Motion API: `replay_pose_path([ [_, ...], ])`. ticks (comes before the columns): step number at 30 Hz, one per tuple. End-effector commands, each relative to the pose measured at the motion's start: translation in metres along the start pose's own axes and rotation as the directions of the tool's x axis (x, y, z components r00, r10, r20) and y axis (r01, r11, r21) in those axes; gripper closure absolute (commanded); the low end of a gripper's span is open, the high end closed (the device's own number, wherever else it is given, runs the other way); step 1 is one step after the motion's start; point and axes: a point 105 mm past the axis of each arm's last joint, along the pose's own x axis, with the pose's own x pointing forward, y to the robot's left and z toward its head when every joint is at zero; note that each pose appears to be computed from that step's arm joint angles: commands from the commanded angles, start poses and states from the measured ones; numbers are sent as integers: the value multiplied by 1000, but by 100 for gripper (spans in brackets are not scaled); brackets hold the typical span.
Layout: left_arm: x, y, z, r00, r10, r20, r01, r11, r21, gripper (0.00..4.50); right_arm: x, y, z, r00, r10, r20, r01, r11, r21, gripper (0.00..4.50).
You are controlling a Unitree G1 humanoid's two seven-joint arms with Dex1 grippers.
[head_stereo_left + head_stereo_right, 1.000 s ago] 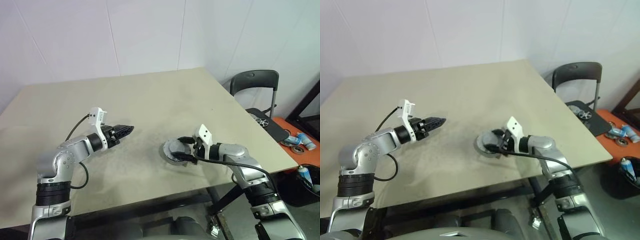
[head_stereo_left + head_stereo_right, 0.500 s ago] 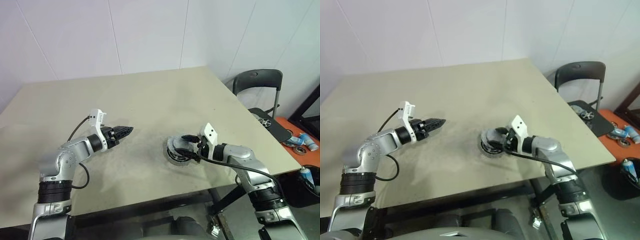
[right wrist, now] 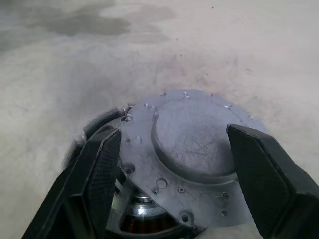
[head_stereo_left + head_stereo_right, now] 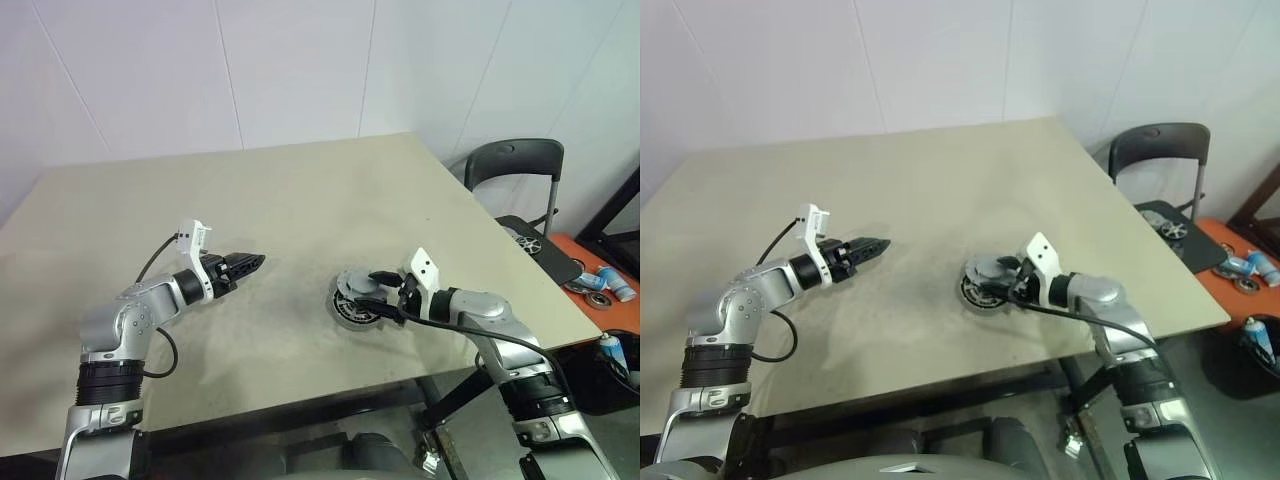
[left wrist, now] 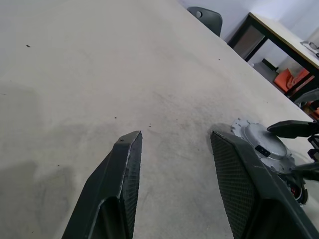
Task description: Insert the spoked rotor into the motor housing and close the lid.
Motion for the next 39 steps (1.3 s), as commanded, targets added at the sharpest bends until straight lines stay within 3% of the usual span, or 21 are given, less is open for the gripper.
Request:
replay_pose_path([
  [1, 0, -9, 16, 999, -19, 39, 17, 999, 51, 218, 1, 12, 46, 991, 72, 109, -78, 996, 50, 101],
  [7, 2, -17, 22, 998, -31, 46, 28, 998, 53, 218, 9, 10, 43, 999, -14, 43, 18, 995, -94, 101],
  [12, 4, -21, 25, 998, -34, 49, 31, 998, 53, 218, 9, 0, 41, 994, -95, 53, 103, 981, -167, 5],
  [23, 9, -29, 26, 998, -45, 46, 43, 998, 49, 218, 10, 2, 25, 996, -83, -19, 81, 994, -76, 5],
  [32, 8, -30, 24, 998, -44, 41, 42, 998, 45, 218, 6, -22, 19, 978, -206, -25, 204, 975, -88, 5],
  [39, 8, -29, 20, 998, -44, 36, 43, 998, 38, 218, 14, -17, 6, 983, -173, -66, 172, 985, -17, 5],
])
